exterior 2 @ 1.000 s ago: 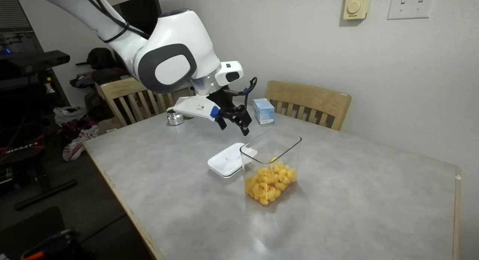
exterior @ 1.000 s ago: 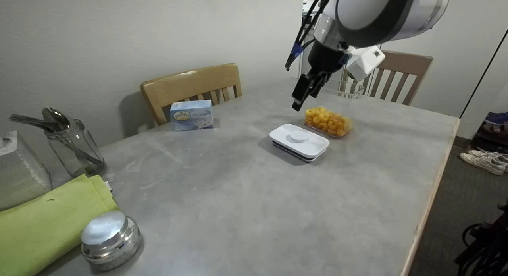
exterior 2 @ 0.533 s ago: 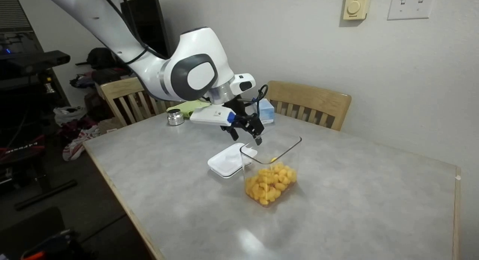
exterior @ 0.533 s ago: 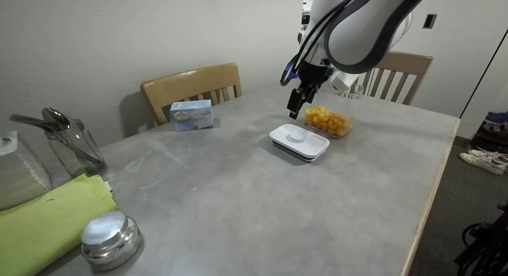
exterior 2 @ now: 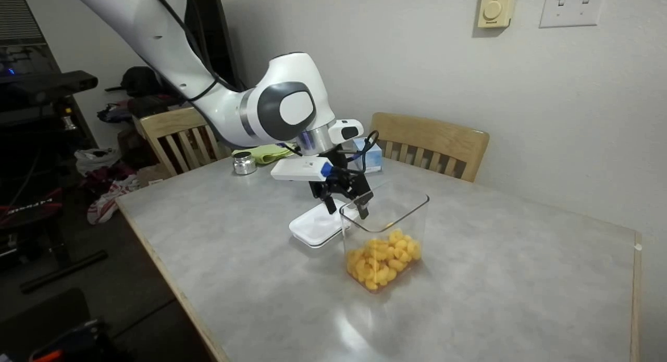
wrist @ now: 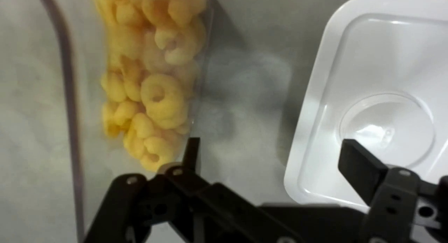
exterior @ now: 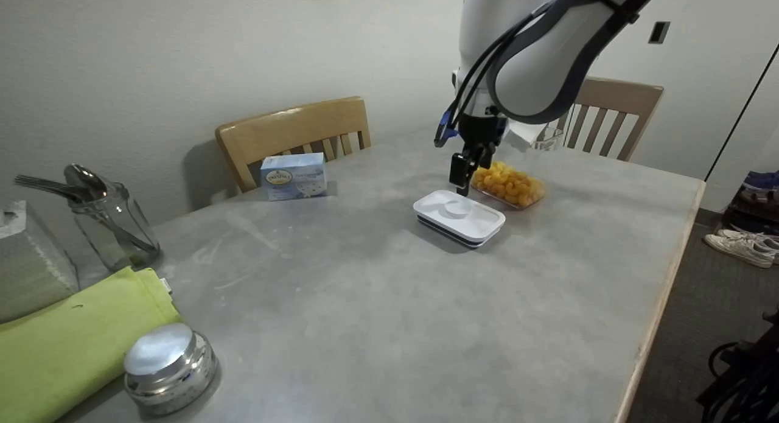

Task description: Place the lid on the container and push the button

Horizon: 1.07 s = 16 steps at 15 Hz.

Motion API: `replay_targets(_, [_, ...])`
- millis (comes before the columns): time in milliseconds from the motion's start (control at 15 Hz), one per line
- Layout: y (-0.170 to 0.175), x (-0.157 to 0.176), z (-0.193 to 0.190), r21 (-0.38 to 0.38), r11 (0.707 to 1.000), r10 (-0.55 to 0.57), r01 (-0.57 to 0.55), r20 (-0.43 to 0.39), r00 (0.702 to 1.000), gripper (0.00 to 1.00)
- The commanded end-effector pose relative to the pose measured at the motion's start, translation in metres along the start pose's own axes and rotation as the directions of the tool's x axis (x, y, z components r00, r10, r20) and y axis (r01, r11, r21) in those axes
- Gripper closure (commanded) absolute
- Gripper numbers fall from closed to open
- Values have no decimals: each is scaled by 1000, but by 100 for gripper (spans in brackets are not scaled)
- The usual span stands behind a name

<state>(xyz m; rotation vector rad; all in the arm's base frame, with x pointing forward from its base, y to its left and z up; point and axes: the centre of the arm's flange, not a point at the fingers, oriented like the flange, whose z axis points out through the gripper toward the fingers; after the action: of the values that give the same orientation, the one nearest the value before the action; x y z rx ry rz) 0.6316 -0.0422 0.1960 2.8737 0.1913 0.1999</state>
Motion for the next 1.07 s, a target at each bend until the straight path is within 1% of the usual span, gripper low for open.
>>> replay_targets(0, [-3,5,-1,0,1000,8,-9,35,999,0])
replay_targets(67, [-3,1,0,2,1000,2,-2,14,1000,0])
replay_targets(400, [-4,2,1,-2,1000,12,-12,17,1000,0])
replay_targets(800, [-7,8,-2,31,999,28,-28,14,1000,0])
replay_targets(1000, [-15,12,-3,113,992,48,-49,10,999,0])
